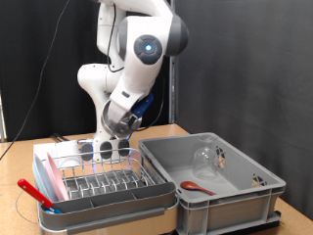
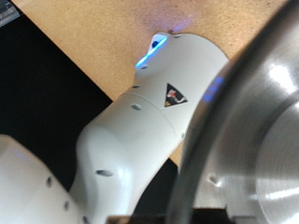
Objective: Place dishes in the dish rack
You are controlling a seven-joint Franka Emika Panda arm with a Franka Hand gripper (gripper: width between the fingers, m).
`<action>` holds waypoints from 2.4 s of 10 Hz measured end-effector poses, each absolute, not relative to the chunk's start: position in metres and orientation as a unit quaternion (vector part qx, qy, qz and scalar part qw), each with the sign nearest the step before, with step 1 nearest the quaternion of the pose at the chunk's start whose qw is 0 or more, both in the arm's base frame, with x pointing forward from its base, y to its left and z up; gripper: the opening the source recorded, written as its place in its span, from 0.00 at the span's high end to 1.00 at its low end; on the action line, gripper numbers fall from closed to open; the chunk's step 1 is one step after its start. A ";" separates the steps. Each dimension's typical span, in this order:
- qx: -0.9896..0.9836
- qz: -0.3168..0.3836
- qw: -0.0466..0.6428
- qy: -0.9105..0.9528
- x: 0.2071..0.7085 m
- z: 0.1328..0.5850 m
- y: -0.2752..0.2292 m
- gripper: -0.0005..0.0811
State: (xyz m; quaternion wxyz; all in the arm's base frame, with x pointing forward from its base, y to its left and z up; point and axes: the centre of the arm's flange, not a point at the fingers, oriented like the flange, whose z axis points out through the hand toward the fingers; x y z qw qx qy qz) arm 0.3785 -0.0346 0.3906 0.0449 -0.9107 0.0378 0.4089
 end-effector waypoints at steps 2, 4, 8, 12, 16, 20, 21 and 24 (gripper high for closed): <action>-0.908 0.415 0.057 0.029 0.380 0.374 -0.045 0.96; -0.900 0.433 0.054 0.017 0.381 0.353 -0.052 0.96; -0.890 0.453 0.054 0.004 0.387 0.307 -0.059 0.96; -0.888 0.456 0.055 0.002 0.391 0.285 -0.059 0.96; -0.890 0.453 0.054 0.010 0.395 0.275 -0.059 0.89; -0.911 0.410 0.047 0.002 0.407 0.274 -0.058 0.50; -0.919 0.391 0.046 -0.008 0.412 0.281 -0.055 0.27; -0.935 0.344 0.070 -0.043 0.418 0.319 -0.042 0.02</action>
